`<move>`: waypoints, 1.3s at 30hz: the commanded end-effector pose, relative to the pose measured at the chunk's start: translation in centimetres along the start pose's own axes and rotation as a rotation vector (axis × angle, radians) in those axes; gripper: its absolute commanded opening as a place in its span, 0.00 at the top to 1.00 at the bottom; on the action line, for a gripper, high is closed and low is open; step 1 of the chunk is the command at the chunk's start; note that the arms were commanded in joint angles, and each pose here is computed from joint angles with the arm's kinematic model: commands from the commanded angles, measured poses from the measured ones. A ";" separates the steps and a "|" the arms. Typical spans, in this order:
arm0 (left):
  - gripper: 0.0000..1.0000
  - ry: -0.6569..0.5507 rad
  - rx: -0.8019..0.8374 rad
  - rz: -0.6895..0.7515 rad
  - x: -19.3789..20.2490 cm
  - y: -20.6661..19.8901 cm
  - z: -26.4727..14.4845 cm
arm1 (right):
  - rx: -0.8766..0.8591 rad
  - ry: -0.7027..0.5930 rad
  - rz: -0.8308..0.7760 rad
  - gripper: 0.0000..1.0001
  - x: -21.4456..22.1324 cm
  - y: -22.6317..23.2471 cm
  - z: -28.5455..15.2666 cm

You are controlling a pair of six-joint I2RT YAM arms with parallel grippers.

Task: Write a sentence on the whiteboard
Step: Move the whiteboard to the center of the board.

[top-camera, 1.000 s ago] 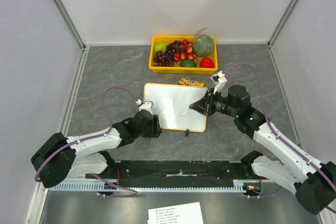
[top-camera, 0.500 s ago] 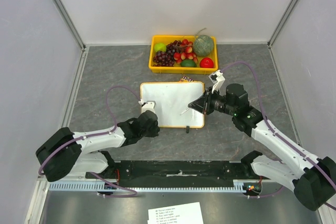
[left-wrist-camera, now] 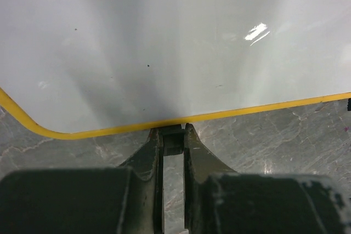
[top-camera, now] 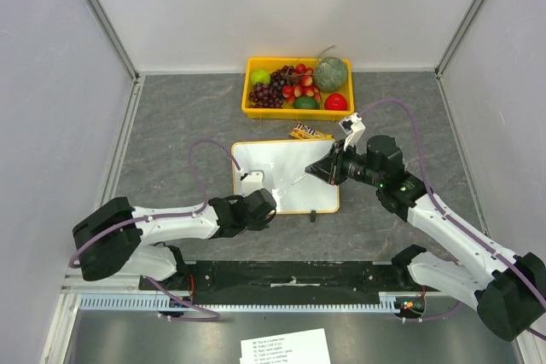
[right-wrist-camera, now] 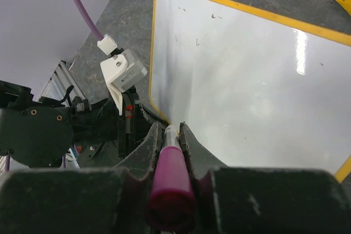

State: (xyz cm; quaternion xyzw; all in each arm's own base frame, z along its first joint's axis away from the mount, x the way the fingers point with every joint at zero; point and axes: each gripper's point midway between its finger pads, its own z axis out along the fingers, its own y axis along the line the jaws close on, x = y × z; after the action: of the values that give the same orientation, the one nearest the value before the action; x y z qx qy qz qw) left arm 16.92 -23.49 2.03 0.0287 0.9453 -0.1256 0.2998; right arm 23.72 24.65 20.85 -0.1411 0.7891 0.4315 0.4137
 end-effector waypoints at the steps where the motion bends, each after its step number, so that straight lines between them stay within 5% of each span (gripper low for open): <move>1: 0.98 0.111 -0.034 -0.061 3.2 -0.9 -1.1 | -0.026 -0.087 -0.063 1.00 -3.0 1.3 -0.3; 9: 0.95 0.155 -0.049 -0.082 4.9 -2.6 -2.1 | -0.019 -0.085 -0.075 1.00 -2.9 1.1 -0.2; 21: 0.32 0.113 0.099 -0.063 4.0 -5.9 -4.7 | -0.014 -0.095 -0.086 1.00 -3.4 1.4 -0.7; 39: 0.00 -0.130 0.291 0.071 -4.7 -5.9 -12.6 | 0.020 -0.097 -0.124 1.00 -2.8 1.0 -2.1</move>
State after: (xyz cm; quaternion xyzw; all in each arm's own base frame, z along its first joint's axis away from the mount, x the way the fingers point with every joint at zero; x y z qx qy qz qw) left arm 11.06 -26.81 13.65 0.0693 0.9077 -0.2708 0.3131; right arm 23.54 23.63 22.59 -0.1578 0.7760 0.4116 0.4512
